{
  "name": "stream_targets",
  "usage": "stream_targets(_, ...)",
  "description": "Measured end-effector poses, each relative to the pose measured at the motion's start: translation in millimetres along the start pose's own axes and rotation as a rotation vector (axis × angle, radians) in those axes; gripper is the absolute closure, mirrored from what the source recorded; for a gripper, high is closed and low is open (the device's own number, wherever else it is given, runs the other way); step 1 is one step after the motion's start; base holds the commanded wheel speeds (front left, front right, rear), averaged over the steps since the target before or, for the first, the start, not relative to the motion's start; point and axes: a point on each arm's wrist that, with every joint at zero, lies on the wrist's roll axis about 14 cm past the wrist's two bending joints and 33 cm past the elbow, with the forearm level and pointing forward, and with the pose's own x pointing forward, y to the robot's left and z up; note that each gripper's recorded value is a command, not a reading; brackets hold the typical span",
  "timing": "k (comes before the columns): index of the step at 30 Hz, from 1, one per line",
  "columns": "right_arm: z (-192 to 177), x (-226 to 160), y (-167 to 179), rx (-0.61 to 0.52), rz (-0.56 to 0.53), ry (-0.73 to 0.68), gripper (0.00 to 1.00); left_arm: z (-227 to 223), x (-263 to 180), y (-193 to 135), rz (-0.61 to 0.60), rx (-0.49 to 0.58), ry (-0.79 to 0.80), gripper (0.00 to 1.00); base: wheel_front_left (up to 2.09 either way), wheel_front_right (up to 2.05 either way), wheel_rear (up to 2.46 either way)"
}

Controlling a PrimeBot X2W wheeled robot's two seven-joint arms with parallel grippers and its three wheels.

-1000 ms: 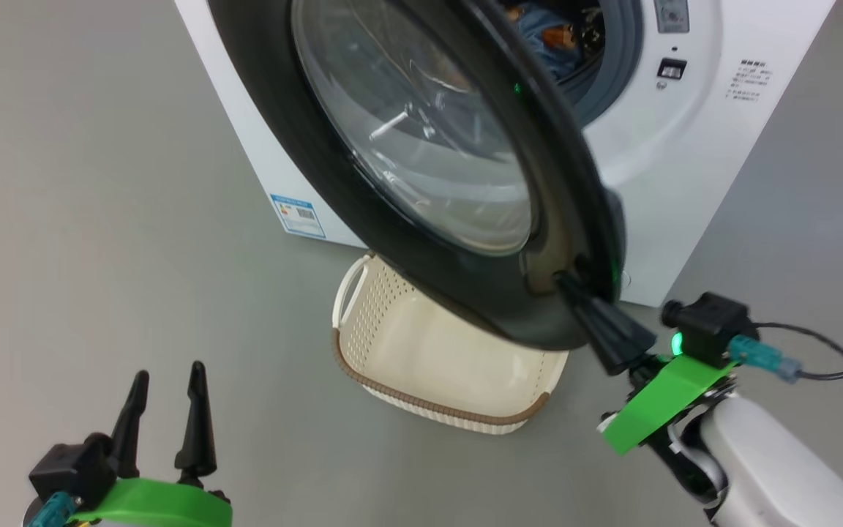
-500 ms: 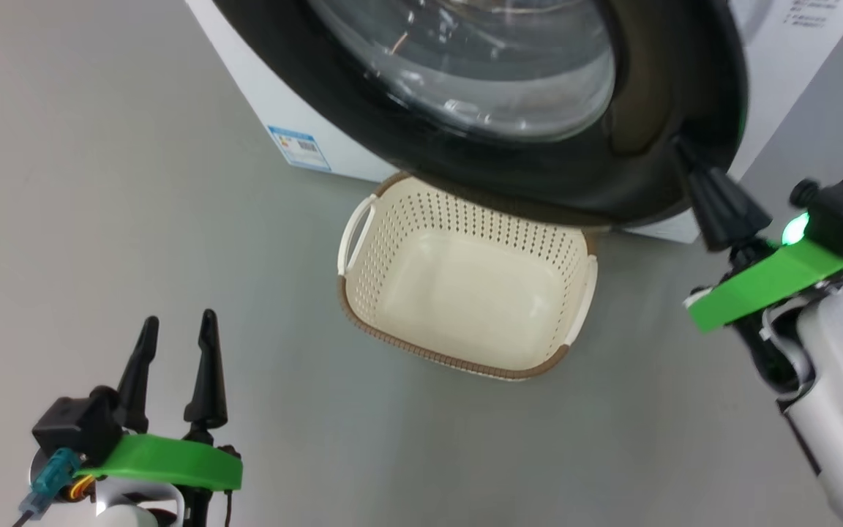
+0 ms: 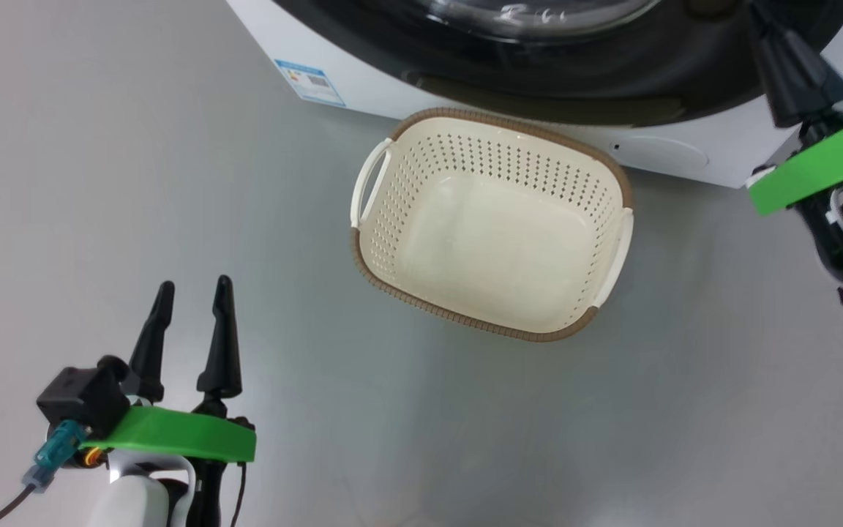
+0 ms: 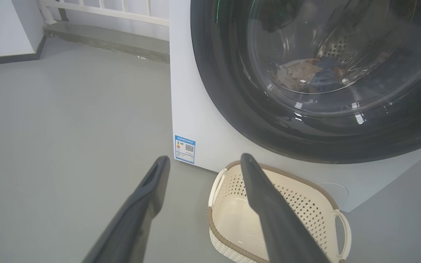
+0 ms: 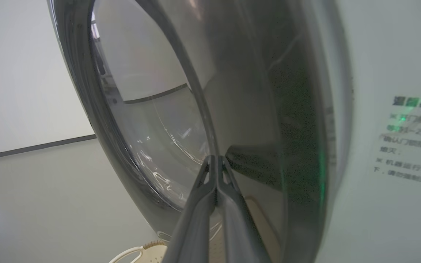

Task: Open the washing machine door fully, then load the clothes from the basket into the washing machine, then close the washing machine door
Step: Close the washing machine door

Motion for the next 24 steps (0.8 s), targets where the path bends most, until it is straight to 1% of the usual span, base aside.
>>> stream_targets(8,-5,21,-21,-0.019,-0.039,0.004,1.0,-7,-1,8,0.028,0.0,0.021,0.0,0.0,0.0,0.0)
stream_targets(16,-8,24,-19,-0.028,-0.049,0.016,1.0,-1,1,7,0.027,-0.005,0.004,0.0,0.0,0.0,0.0)
stream_targets(24,3,21,-19,-0.039,-0.055,0.005,1.0,3,1,4,0.016,-0.013,-0.01,0.0,0.0,0.0,0.0)
